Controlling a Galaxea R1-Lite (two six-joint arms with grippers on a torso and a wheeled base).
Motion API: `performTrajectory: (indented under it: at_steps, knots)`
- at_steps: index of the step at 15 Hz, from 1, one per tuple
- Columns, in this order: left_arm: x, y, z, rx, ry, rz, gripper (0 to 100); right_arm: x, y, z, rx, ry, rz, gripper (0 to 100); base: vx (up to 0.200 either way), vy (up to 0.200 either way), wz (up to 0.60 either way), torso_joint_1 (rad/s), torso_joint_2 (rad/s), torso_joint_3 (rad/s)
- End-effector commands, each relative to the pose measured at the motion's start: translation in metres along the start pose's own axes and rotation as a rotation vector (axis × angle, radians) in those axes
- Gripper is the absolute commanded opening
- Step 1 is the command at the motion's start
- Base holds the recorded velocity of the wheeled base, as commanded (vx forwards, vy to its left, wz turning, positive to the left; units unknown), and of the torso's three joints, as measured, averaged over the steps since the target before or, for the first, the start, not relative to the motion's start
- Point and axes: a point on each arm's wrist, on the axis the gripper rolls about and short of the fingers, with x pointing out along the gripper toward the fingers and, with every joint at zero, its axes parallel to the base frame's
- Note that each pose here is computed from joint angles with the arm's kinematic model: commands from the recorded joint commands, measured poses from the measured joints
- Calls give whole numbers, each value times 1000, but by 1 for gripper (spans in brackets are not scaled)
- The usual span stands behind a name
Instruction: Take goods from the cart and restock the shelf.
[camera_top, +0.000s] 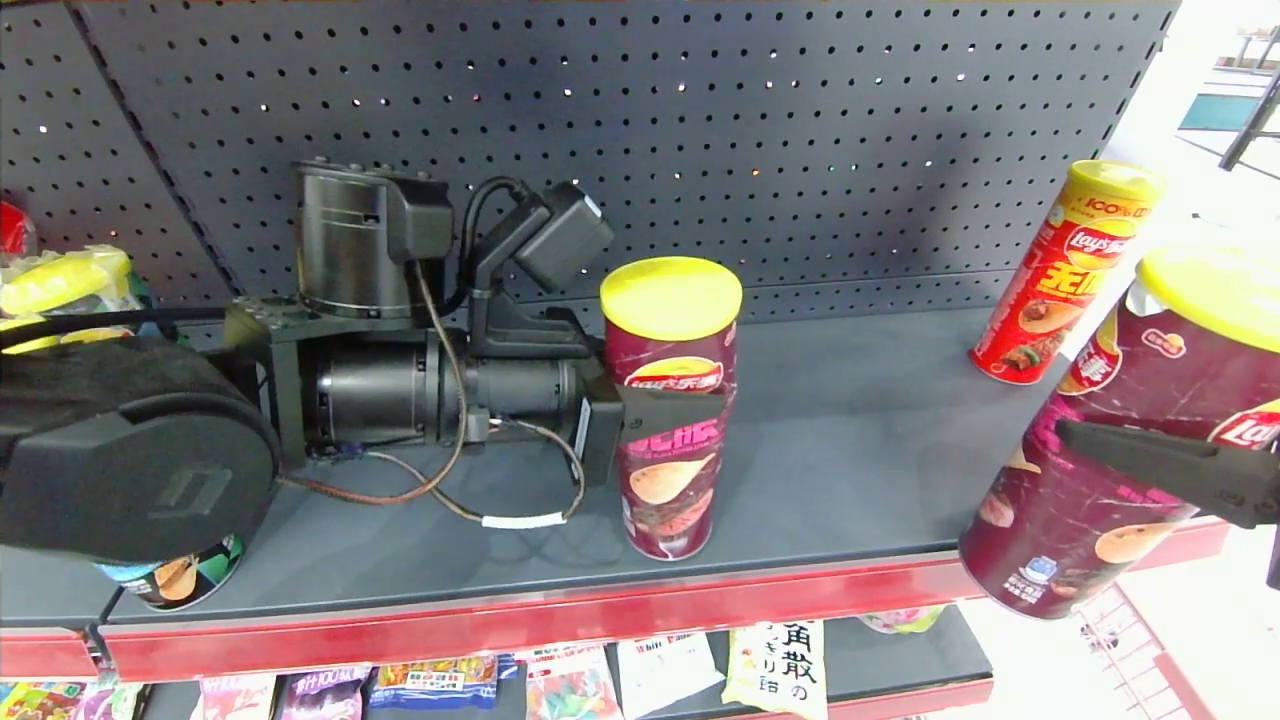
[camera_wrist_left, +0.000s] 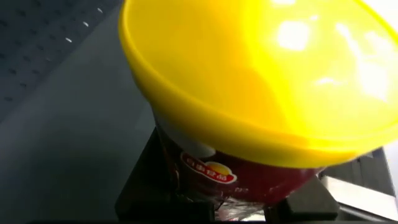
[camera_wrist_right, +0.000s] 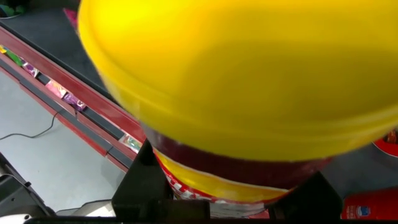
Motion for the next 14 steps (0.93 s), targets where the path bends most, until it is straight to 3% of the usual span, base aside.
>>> performTrajectory:
  at_steps: [1, 7, 10, 14]
  knots:
    - [-1, -5, -5, -7, 14, -9, 0, 0, 0, 0, -1, -1, 1, 0, 0, 0, 0, 0, 0, 0]
    - [4, -1, -7, 14, -20, 19, 0, 0, 0, 0, -1, -2, 2, 0, 0, 0, 0, 0, 0, 0]
    - [5, -1, -9, 13, -14, 21, 0, 0, 0, 1, -2, -3, 2, 0, 0, 0, 0, 0, 0, 0]
    - [3, -10, -13, 6, -3, -1, 0, 0, 0, 0, -1, -2, 2, 0, 0, 0, 0, 0, 0, 0]
